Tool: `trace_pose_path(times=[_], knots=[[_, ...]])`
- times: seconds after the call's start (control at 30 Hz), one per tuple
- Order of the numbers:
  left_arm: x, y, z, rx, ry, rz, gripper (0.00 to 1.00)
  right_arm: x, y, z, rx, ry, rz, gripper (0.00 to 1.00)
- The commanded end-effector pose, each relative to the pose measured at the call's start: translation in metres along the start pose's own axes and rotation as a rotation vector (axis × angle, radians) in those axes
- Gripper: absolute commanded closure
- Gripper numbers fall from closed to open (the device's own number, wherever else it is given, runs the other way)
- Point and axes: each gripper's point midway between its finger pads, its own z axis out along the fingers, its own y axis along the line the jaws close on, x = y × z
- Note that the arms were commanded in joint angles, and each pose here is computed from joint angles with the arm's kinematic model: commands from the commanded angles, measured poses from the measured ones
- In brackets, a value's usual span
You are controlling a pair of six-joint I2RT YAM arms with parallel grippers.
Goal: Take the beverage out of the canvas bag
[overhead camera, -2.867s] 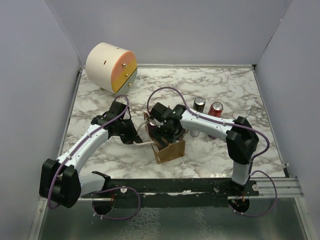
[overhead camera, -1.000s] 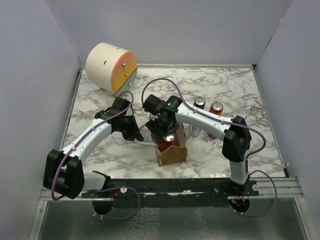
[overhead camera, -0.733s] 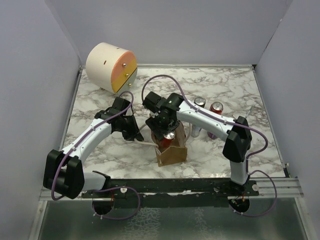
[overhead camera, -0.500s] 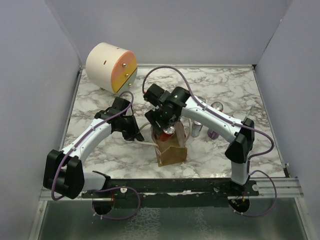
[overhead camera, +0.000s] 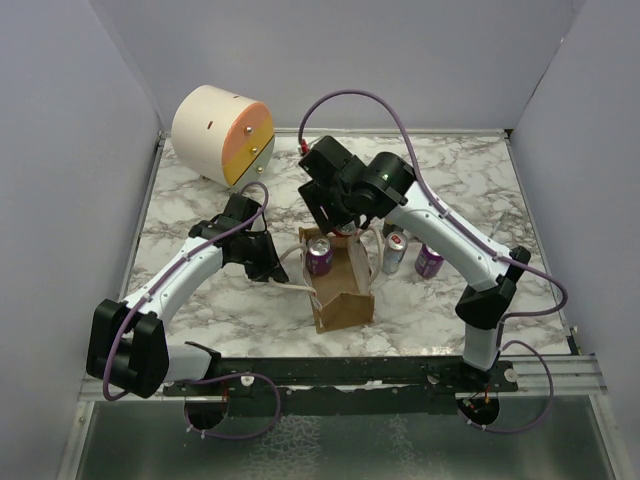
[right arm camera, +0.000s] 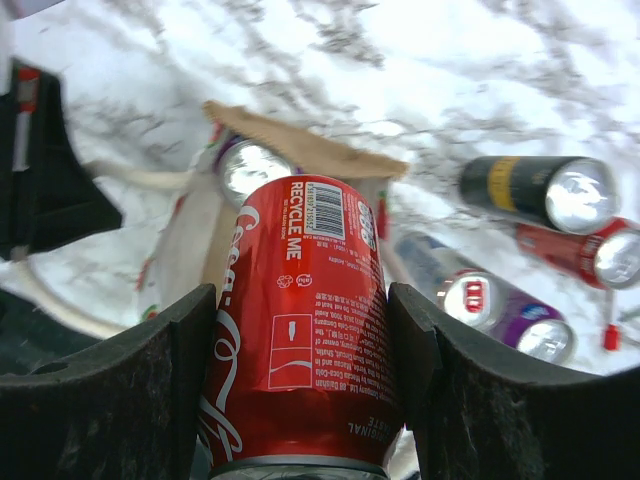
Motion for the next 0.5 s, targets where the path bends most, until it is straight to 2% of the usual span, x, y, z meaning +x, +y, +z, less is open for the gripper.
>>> trace_pose_path(times=[0.0,0.2,0.37,0.47], knots=[[0.0,-0.005,-0.004,0.044,-0.011,0.019,1.0,-0.044,-0.057,-0.048,0.242,-0.252,0.08,0.98],[0.0,-0.006,-0.01,0.035,-0.02,0.044,1.0,-0.047,-0.116,-0.065,0.406,-0.313,0.176,0.98],[-0.002,-0.009,-0.012,0.039,-0.023,0.051,1.0,-0.02,-0.157,-0.069,0.459,-0.243,0.266,0.98],[-0.001,-0.009,-0.012,0.039,-0.023,0.055,1.0,0.007,-0.163,-0.07,0.446,-0.183,0.307,0.98]])
